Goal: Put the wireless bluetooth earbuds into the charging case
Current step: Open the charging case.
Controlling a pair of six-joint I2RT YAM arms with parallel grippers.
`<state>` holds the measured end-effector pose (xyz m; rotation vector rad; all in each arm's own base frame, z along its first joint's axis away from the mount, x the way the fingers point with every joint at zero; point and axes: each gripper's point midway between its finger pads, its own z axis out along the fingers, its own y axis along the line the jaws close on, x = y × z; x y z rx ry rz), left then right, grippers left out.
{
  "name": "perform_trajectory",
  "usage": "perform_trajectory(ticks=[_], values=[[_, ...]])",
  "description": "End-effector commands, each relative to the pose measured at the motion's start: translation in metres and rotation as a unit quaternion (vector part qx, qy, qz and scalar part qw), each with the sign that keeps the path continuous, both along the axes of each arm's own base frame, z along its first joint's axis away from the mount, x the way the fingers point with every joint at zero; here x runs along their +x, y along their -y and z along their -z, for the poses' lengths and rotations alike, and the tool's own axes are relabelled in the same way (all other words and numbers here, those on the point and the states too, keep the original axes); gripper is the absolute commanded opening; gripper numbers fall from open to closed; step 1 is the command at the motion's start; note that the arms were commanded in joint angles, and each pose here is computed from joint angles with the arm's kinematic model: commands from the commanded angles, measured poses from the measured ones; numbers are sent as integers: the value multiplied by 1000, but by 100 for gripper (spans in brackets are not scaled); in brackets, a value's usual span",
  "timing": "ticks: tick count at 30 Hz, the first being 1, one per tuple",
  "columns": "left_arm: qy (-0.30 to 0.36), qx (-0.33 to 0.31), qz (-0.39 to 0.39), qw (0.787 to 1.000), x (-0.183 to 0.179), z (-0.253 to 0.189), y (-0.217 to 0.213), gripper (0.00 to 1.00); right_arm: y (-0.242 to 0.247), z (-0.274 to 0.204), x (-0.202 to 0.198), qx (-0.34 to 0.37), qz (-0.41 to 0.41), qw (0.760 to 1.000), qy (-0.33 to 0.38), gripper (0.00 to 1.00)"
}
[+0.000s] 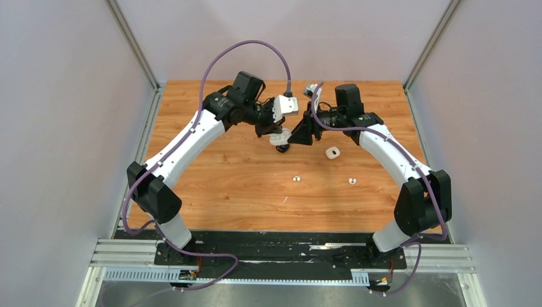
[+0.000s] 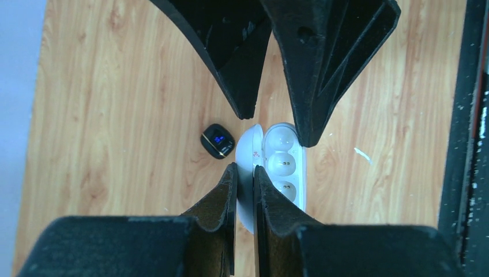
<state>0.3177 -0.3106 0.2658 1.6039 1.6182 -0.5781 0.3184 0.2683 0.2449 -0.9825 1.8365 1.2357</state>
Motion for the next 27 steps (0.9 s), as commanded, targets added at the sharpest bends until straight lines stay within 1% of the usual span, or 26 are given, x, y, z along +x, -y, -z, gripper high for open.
perform_trajectory(ticks=[1,6,9,14,18,22,24,27], values=[[-43,-38,-9,998,-9,-16,5,0,4,-10,0,-7,7,999,45,52],[-59,-49,-16,997,-9,-17,5,0,7,-10,3,-17,14,998,55,53],[-63,-57,-26,996,-6,-20,4,0,18,-7,0,-38,20,996,74,54],[-53,-66,-39,996,-1,-26,-1,0,59,21,-24,-101,48,991,69,56],[-11,-80,-48,996,4,-39,-5,0,104,48,-50,-140,74,986,46,55],[46,-77,-50,995,12,-43,-11,0,128,66,-74,-157,78,984,20,52],[56,-67,-53,995,15,-40,-14,0,137,74,-79,-172,82,982,13,46],[48,-55,-52,996,13,-34,-16,0,150,84,-80,-185,100,978,-15,36]])
